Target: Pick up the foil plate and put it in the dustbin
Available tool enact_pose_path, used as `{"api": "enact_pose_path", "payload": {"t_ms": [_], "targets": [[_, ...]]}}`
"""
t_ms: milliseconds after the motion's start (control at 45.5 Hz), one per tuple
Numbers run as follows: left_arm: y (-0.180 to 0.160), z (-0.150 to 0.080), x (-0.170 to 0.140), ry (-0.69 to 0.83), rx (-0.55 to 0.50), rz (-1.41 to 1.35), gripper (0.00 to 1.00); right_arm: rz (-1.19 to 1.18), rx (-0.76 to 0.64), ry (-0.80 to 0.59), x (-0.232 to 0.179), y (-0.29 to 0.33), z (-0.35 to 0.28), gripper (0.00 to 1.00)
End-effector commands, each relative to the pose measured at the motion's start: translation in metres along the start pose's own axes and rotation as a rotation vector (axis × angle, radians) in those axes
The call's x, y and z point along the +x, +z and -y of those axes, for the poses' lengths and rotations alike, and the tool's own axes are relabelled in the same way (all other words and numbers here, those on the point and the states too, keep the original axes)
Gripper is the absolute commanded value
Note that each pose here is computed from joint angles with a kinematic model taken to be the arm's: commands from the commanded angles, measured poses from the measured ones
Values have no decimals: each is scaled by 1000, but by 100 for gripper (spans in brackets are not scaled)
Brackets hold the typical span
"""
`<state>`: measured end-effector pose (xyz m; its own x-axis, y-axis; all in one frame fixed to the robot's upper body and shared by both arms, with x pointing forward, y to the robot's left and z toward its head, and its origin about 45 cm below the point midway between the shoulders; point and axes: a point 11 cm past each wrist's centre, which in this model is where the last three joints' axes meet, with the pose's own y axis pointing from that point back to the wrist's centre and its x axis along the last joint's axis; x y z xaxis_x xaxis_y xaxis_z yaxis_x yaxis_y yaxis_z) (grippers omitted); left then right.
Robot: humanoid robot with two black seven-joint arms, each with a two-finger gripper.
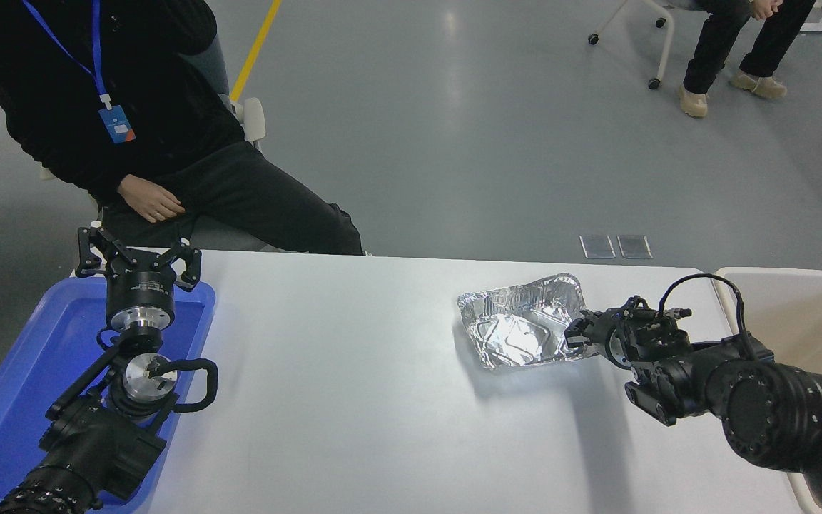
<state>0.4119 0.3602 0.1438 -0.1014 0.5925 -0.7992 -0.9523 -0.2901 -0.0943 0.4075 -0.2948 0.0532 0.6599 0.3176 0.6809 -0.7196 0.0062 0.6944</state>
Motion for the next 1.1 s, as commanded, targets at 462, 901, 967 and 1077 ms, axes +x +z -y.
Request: {"api": "enact_pose_path", "payload": {"t_ms": [462,901,967,1077], "targets": [[0,0,0,1,1,1,99,327,113,-185,55,47,-77,0],[0,0,0,0,1,0,99,372,182,-135,130,70,-176,0],[0,0,0,0,1,0,99,371,190,-110,145,71,-191,0],[0,0,0,0,1,0,99,366,182,-97,166,82,-211,0]]}}
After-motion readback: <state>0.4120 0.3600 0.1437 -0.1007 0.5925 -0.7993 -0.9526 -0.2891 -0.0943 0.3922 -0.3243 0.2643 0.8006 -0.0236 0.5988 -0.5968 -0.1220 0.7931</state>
